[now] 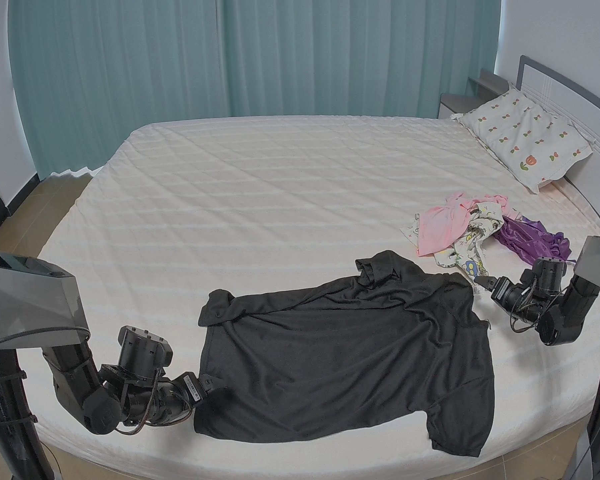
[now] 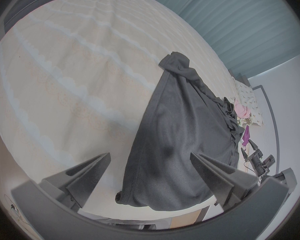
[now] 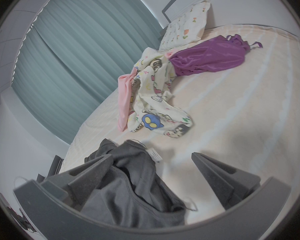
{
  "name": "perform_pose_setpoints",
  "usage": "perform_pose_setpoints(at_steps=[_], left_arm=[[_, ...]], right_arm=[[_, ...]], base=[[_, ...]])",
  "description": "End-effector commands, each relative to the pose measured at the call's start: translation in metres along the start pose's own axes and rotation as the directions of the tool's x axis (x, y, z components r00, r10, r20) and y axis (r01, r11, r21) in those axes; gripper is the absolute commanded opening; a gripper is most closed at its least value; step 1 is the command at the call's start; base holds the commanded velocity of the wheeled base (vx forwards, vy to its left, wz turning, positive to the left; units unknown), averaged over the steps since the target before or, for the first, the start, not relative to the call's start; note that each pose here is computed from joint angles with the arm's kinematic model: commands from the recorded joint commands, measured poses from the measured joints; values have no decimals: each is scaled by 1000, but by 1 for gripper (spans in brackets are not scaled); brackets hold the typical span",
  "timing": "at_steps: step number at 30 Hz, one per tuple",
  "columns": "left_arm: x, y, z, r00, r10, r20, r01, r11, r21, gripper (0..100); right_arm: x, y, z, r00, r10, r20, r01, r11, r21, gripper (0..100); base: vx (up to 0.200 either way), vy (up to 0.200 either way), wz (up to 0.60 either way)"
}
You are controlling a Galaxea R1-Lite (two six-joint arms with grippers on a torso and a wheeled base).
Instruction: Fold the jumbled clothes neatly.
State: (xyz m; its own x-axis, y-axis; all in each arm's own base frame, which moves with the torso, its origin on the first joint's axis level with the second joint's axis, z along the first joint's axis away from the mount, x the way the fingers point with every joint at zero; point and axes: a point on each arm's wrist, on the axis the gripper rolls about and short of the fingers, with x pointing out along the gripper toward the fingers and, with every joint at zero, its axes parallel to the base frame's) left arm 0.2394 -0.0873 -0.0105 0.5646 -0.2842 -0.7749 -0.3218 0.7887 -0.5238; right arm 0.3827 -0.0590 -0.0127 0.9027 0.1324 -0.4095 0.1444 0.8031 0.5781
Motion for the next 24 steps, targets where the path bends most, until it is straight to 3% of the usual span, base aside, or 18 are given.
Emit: perform_pose_setpoints(at_steps=[1, 5, 10, 11, 17, 18, 24], left_arm=[[1, -1, -13, 999, 17, -29, -16, 999, 33, 100], [2, -3, -17, 999, 30, -28, -28, 998, 48, 100], [9, -2, -33, 994, 106, -13, -104, 987, 122, 100], [9, -2, -37, 994, 112, -16, -109, 985, 135, 0], [3, -1, -51, 991, 127, -48, -117, 976, 181, 0], [0, 2, -55, 988, 144, -58, -130, 972, 195, 0], [-10, 9, -56, 980, 194, -37, -180, 954, 240, 0]], right_arm=[[-32, 5, 1, 1000, -18, -8, 18, 1000, 23, 100], [-44, 7, -2, 999, -28, -24, 29, 999, 44, 100], [-73, 9, -20, 996, -51, -75, 58, 994, 97, 100], [-80, 8, -28, 994, -60, -96, 69, 993, 95, 100], [-102, 3, -56, 978, -90, -189, 97, 995, 28, 100], [-110, 4, -65, 968, -98, -229, 96, 995, -22, 100], [-148, 10, -98, 922, -125, -367, 86, 989, -122, 100]], base=[[0, 0, 0], [0, 0, 0], [0, 0, 0], [0, 0, 0], [0, 0, 0], [0, 0, 0], [0, 0, 0]])
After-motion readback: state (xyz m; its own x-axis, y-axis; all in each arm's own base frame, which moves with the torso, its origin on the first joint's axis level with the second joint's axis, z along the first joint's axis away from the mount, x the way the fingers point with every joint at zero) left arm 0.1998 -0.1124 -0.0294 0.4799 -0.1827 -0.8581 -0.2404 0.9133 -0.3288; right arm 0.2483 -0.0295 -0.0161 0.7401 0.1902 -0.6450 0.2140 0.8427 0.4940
